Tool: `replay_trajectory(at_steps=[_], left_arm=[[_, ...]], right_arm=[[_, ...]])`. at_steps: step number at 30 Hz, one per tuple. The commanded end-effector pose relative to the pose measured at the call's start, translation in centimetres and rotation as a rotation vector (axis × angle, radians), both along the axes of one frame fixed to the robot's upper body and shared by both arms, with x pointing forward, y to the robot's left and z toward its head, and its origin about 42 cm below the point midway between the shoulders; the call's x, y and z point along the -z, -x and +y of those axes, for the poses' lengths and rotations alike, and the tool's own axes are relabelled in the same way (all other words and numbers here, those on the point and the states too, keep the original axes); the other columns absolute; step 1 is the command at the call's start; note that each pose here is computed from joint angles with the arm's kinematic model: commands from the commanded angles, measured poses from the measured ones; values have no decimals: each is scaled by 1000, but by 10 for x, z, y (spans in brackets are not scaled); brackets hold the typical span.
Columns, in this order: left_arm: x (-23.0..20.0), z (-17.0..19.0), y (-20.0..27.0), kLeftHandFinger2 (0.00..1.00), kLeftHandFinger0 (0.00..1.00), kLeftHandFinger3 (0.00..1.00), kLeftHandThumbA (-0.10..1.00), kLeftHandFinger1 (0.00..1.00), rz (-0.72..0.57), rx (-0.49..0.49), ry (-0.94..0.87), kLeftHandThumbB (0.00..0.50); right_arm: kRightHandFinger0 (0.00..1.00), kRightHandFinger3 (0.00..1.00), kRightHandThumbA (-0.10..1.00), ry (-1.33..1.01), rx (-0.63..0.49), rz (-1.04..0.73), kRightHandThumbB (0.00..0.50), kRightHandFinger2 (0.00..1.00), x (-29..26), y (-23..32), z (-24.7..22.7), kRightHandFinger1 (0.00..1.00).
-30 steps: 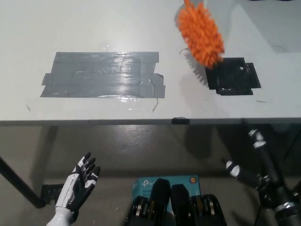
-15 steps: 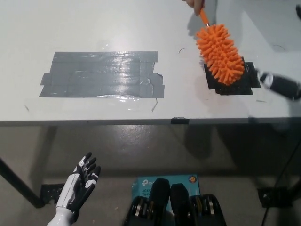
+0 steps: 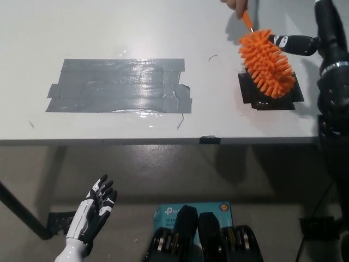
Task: A person hands an oraange duster to the robot and the robot grabs it with its right hand and places it on the black marked spot infron tof it on the desk
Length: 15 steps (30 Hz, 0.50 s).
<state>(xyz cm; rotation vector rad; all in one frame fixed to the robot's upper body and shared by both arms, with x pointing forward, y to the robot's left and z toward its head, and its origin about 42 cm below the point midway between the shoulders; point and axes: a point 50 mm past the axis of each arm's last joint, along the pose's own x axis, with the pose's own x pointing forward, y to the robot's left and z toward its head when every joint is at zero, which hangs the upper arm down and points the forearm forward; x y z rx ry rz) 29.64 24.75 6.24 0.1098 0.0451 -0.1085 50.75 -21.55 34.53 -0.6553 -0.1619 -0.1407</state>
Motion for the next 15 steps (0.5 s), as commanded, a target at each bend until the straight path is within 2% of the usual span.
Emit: replay_trajectory(at_steps=[1, 2, 8, 11, 15], left_arm=[[-16, -3, -7, 1000, 1000, 1000, 690, 1000, -67, 33, -6, 159], [-16, -4, -7, 1000, 1000, 1000, 691, 1000, -69, 34, -7, 163], [-20, -5, -11, 1000, 1000, 1000, 696, 1000, -82, 35, -17, 167], [-21, -5, -13, 1000, 1000, 1000, 677, 1000, -93, 35, -16, 137], [-22, -5, -13, 1000, 1000, 1000, 674, 1000, -99, 40, -23, 134]], right_arm=[[1000, 1000, 974, 0, 13, 49, 372, 1000, -36, -47, 18, 1000], [1000, 1000, 976, 2, 8, 65, 362, 1000, -36, -51, 20, 1000], [1000, 1000, 979, 4, -3, 219, 384, 1000, -22, -79, 32, 1000], [1000, 1000, 979, 3, -2, 264, 382, 1000, -13, -83, 34, 1000], [1000, 1000, 986, -35, -22, 328, 353, 1000, 2, -87, 34, 1000]])
